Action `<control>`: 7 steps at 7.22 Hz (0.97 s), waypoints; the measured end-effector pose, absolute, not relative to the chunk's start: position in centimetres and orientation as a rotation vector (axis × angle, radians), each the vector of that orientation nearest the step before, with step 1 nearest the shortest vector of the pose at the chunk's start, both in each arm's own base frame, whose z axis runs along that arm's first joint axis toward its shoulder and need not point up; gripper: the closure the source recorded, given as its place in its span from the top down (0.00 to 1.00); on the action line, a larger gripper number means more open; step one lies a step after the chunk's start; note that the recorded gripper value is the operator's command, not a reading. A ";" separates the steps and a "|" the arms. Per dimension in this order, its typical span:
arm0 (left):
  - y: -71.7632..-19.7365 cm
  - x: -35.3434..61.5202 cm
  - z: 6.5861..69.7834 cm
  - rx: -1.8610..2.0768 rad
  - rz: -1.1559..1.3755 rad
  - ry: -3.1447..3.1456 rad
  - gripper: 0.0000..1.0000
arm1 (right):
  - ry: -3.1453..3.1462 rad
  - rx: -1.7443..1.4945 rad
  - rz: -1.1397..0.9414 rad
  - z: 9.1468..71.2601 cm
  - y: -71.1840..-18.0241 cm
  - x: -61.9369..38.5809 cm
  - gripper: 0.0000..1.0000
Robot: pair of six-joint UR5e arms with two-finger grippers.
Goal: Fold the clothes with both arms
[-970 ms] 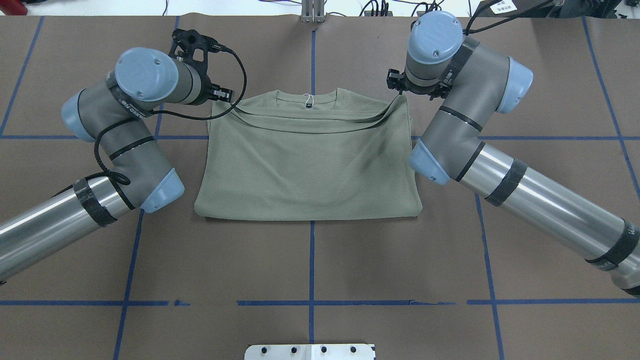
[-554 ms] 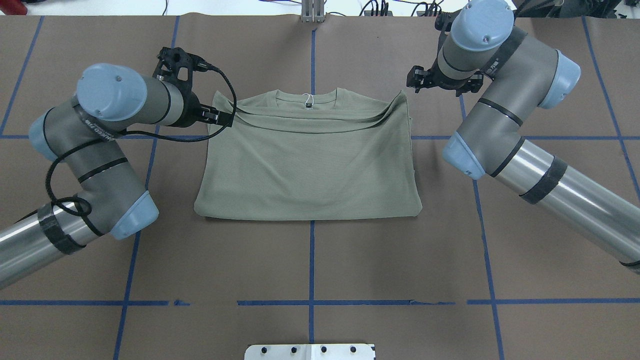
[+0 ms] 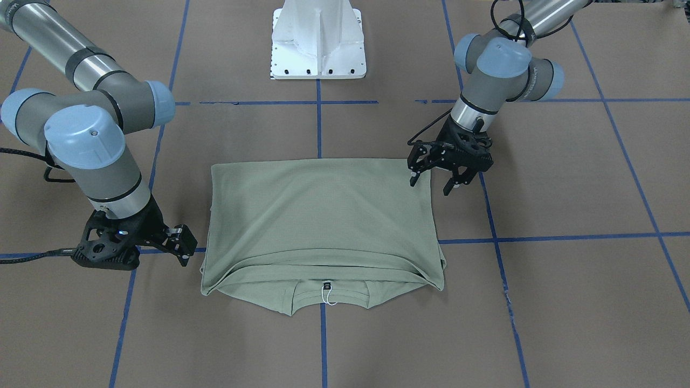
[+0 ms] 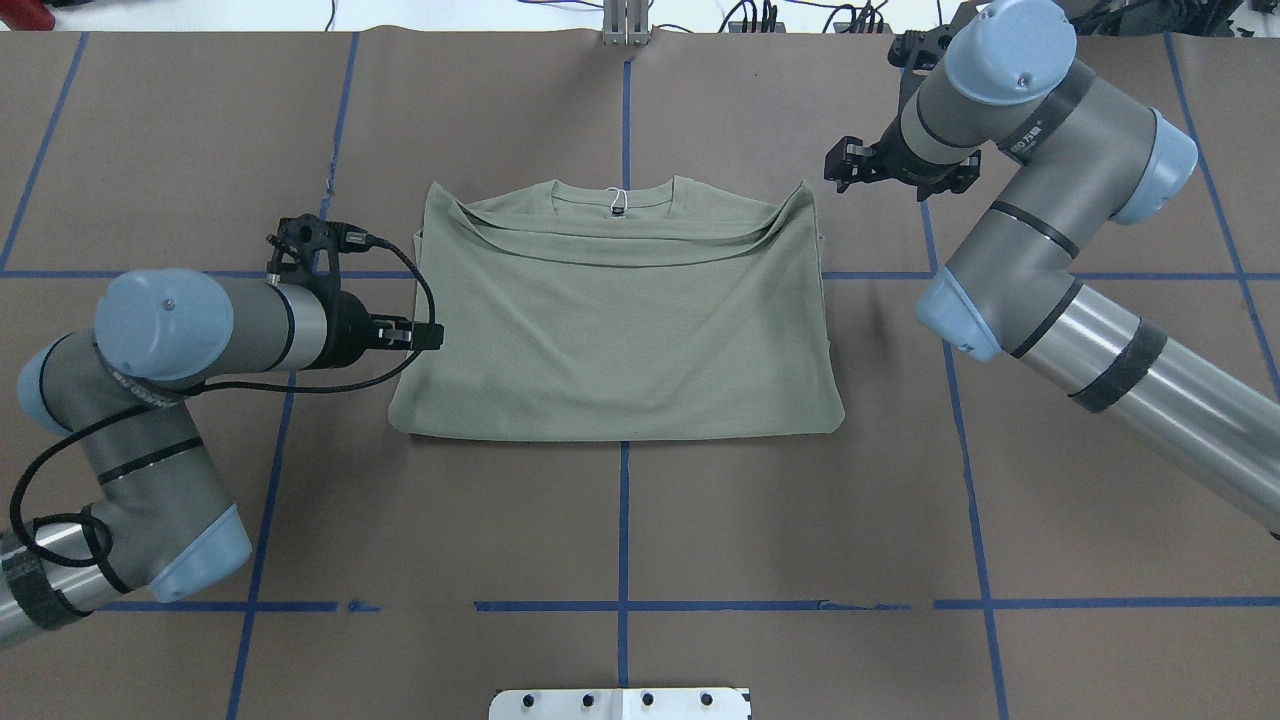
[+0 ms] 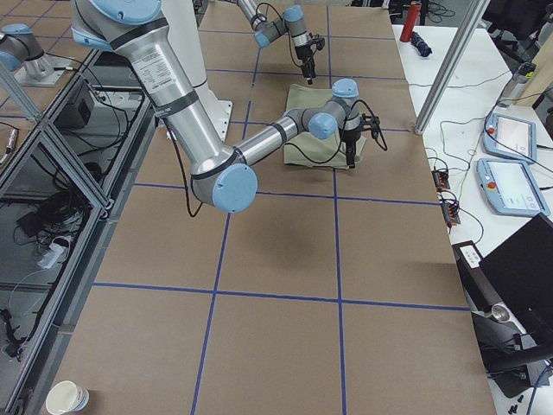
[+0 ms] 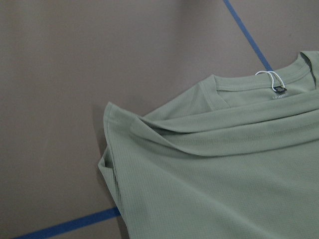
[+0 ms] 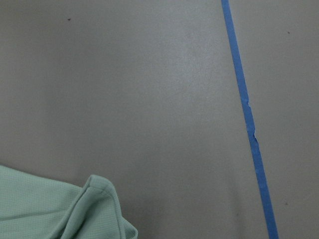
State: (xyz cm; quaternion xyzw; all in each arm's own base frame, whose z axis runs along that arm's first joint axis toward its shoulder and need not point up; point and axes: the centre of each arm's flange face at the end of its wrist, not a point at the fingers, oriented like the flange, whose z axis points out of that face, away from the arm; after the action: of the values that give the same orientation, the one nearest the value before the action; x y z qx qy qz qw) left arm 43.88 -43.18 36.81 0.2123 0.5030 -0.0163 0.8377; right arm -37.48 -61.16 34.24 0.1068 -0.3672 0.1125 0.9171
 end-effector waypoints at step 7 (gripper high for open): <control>-38.8 45.1 40.2 0.385 -0.068 1.085 0.20 | -0.766 0.226 0.237 33.8 -60.7 -37.1 1.00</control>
State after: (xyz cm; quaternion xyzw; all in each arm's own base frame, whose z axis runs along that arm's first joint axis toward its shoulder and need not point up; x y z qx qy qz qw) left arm 45.07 -38.75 40.15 0.1821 0.5127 -0.0320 0.8384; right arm -37.08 -60.74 33.83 0.1097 -0.3720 0.1151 0.9145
